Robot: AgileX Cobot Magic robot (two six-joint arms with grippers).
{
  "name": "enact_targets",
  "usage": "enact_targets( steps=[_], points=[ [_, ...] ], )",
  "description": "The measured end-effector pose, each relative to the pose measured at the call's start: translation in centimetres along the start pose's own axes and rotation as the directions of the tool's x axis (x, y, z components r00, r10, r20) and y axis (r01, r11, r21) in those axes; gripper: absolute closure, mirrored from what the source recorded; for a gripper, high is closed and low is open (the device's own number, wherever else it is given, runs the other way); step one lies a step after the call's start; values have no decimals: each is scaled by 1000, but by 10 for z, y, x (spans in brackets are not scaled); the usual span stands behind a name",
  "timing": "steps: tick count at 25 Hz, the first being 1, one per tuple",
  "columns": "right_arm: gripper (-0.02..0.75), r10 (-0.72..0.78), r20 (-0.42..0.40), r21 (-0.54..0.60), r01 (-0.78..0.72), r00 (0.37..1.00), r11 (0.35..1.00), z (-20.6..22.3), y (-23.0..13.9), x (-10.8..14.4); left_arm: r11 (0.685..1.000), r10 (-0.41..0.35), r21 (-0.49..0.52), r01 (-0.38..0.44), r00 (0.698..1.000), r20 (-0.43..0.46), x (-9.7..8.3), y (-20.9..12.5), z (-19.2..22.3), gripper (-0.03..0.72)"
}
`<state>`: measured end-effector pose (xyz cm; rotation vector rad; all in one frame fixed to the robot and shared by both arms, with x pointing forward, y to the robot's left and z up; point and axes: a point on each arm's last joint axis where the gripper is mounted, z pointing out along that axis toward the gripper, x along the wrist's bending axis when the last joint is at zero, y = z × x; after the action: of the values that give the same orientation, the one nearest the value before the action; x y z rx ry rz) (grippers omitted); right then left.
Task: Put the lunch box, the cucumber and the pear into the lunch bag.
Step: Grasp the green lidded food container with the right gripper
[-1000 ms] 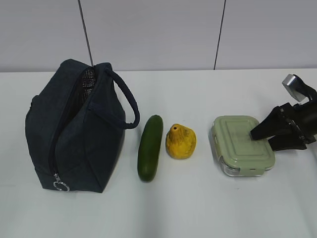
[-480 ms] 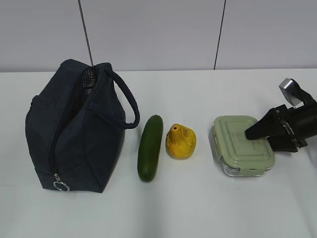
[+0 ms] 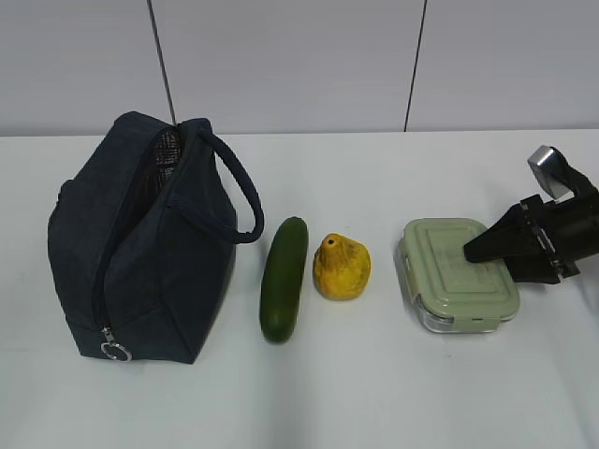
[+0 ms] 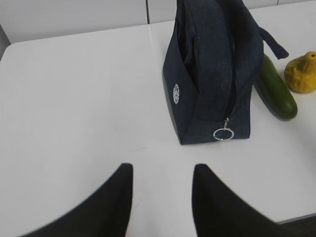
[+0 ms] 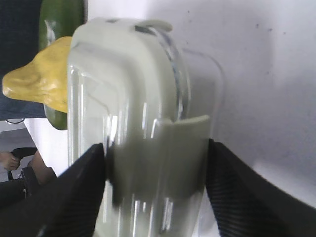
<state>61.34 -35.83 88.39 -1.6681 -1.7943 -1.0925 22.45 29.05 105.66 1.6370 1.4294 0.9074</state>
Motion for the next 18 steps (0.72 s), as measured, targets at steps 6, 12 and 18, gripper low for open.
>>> enact_targets(
  steps=[6, 12, 18],
  points=[
    [306, 2, -8, -2, -2, 1000, 1000, 0, 0, 1, 1000, 0, 0, 0, 1000, 0, 0, 0, 0, 447],
    [337, 4, -14, -3, -4, 1000, 1000, 0, 0, 1, 1000, 0, 0, 0, 1000, 0, 0, 0, 0, 447],
    [340, 5, -15, -6, -5, 1000, 1000, 0, 1, 1, 1000, 0, 0, 0, 1000, 0, 0, 0, 0, 447]
  ],
)
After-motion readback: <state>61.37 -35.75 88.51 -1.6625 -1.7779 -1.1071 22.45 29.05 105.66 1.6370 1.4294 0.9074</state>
